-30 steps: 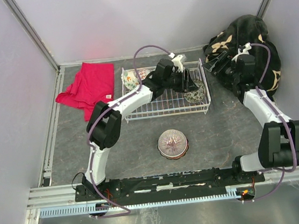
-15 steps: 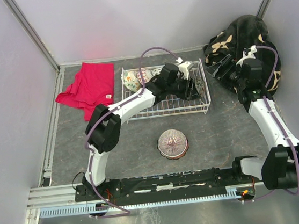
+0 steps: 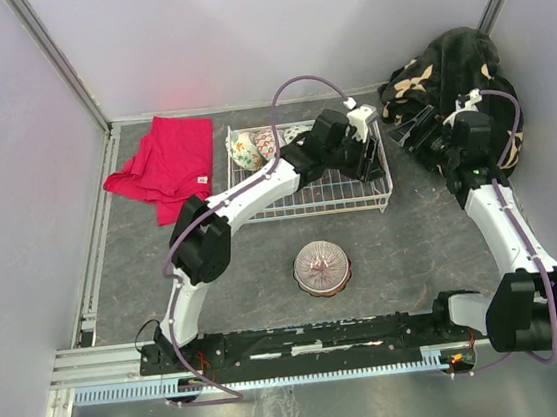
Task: Load the bowls into the dish rack
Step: Pick up the bowl from the dish rack.
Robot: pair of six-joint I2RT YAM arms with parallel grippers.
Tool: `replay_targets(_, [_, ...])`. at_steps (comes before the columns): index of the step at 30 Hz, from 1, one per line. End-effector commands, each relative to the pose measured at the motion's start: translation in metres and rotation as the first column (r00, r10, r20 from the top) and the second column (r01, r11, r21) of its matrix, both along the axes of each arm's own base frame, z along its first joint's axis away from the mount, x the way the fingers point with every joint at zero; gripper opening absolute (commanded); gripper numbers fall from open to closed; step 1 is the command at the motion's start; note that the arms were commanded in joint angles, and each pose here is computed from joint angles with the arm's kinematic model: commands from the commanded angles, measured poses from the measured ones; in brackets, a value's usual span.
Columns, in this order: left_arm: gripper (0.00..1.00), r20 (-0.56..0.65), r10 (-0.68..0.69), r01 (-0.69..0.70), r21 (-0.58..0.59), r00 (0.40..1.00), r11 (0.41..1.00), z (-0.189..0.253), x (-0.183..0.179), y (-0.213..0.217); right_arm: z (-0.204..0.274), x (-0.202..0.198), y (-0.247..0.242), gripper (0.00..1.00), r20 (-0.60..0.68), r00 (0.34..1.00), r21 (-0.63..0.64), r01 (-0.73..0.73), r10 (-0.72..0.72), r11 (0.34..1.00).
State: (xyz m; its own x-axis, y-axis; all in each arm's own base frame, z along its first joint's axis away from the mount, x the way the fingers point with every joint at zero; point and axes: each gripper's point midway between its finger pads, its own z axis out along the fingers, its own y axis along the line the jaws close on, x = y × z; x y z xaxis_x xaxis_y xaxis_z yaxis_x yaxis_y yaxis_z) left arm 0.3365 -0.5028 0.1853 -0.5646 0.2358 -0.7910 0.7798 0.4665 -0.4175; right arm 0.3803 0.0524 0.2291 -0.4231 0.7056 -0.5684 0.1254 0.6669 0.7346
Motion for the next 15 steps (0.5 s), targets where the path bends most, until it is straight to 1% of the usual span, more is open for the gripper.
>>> replay_targets(1, [0.59, 0.094, 0.033, -0.041, 0.075, 0.995, 0.996, -0.009, 0.017, -0.003, 0.004, 0.002, -0.005, 0.81, 0.028, 1.000, -0.006, -0.003, 0.003, 1.000])
replay_targets(8, [0.59, 0.133, 0.063, -0.081, 0.133, 0.989, 0.988, -0.025, 0.031, -0.003, 0.004, 0.003, -0.011, 0.81, 0.029, 1.000, 0.014, 0.004, -0.005, 1.000])
replay_targets(15, [0.59, 0.129, 0.054, -0.074, 0.153, 0.990, 0.985, -0.043, 0.035, -0.008, 0.003, 0.004, -0.012, 0.81, 0.030, 1.000, 0.033, 0.001, -0.002, 0.999])
